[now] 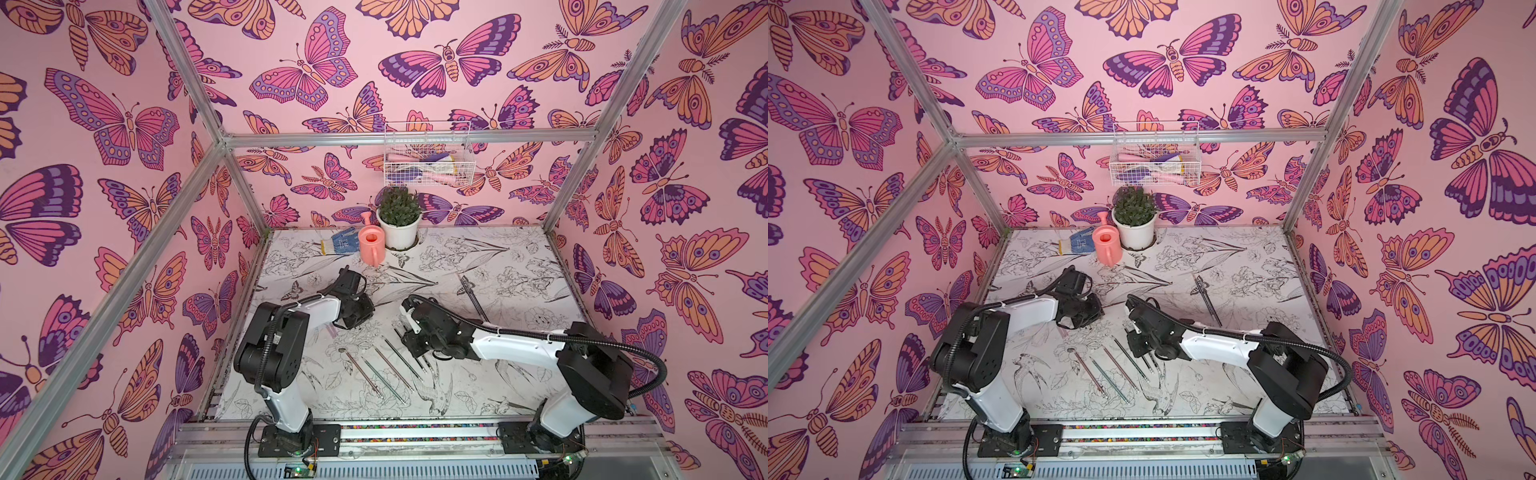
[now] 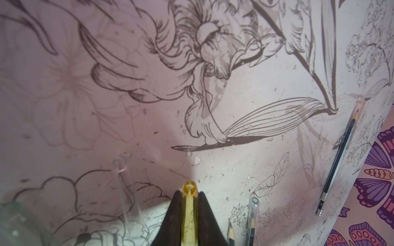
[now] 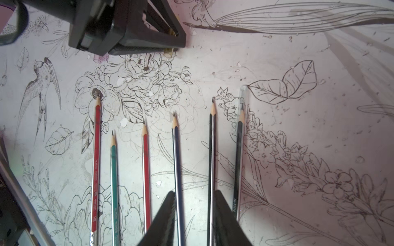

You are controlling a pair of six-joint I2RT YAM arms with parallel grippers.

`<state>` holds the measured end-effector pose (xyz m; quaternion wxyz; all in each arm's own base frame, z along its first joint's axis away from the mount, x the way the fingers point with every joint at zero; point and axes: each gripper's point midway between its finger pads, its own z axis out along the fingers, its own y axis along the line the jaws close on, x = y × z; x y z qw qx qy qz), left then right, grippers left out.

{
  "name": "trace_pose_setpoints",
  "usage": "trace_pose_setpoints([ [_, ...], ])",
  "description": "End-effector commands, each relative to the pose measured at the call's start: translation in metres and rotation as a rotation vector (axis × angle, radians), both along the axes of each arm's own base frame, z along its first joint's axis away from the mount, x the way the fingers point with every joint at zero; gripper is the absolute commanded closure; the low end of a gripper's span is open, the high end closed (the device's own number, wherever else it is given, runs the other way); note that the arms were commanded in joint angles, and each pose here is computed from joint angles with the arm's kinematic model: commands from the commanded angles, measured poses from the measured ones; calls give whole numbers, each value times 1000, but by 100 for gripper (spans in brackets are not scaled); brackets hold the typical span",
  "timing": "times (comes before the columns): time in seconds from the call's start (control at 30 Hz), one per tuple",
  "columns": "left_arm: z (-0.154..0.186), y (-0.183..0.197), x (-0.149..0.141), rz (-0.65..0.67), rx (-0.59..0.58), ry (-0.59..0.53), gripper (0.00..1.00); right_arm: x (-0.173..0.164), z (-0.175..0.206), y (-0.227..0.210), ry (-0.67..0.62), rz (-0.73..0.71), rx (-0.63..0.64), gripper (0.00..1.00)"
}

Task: Remove the protective cover of the pencils
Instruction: Place the protective sleeve at the center of the board.

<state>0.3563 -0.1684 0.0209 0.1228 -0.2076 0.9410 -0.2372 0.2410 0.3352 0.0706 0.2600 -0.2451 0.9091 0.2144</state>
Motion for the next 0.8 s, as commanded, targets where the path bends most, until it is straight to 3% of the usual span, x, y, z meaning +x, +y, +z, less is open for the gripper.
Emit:
trace_pose_setpoints([
  [0.0, -10, 0, -11, -13, 14, 70, 81, -3, -4, -9, 20, -16, -23, 67],
  [0.47, -8, 2, -13, -13, 26, 74, 76, 2, -2, -12, 9, -36, -26, 67],
  [0.77, 3, -1, -13, -20, 13, 47, 76, 33, -7, -41, 10, -159, -66, 65],
])
